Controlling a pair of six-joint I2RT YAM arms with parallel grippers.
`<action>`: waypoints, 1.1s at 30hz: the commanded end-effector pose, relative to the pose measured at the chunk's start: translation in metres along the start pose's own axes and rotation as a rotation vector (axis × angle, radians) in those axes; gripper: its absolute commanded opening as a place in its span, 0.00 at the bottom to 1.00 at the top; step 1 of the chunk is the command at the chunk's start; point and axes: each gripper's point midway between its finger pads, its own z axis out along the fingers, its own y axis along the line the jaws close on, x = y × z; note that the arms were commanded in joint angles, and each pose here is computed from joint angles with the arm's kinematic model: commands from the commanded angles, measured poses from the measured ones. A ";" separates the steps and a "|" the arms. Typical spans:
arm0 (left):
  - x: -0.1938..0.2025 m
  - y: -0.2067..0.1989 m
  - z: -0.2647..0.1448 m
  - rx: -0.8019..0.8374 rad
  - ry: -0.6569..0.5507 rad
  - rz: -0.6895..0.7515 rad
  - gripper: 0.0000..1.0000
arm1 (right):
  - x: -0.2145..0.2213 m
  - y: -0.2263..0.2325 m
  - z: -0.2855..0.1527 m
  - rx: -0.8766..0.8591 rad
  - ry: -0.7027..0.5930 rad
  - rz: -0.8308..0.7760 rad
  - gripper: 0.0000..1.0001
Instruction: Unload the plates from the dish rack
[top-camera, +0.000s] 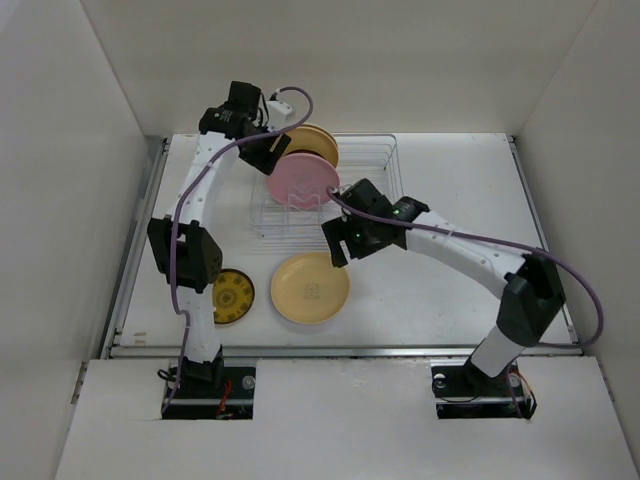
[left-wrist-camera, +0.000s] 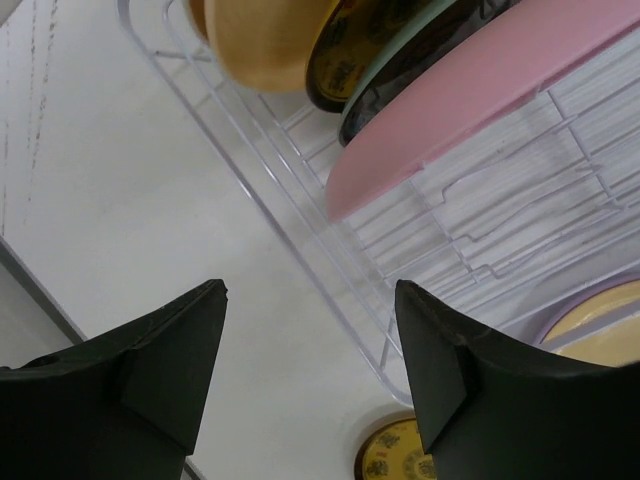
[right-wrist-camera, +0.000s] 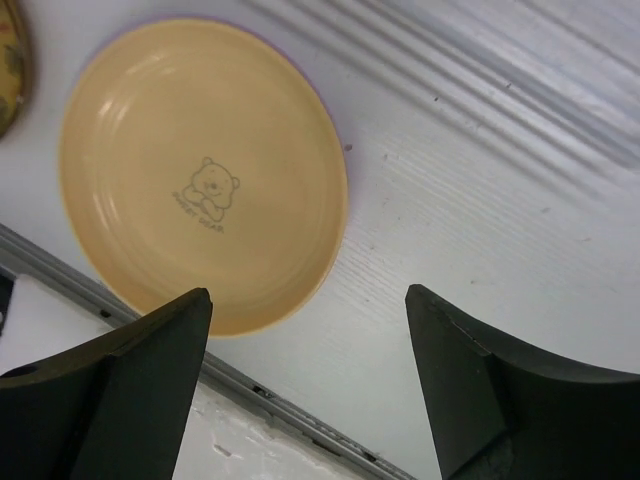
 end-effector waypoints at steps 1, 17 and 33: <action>-0.012 0.005 0.011 -0.044 -0.023 0.074 0.64 | -0.041 0.004 -0.052 0.011 -0.203 0.016 0.85; -0.023 0.001 0.057 -0.086 -0.025 0.108 0.00 | -0.049 -0.012 -0.081 0.079 -0.339 0.045 0.86; -0.059 0.004 -0.032 -0.157 -0.277 0.120 0.00 | -0.067 -0.016 -0.073 0.129 -0.353 0.071 0.86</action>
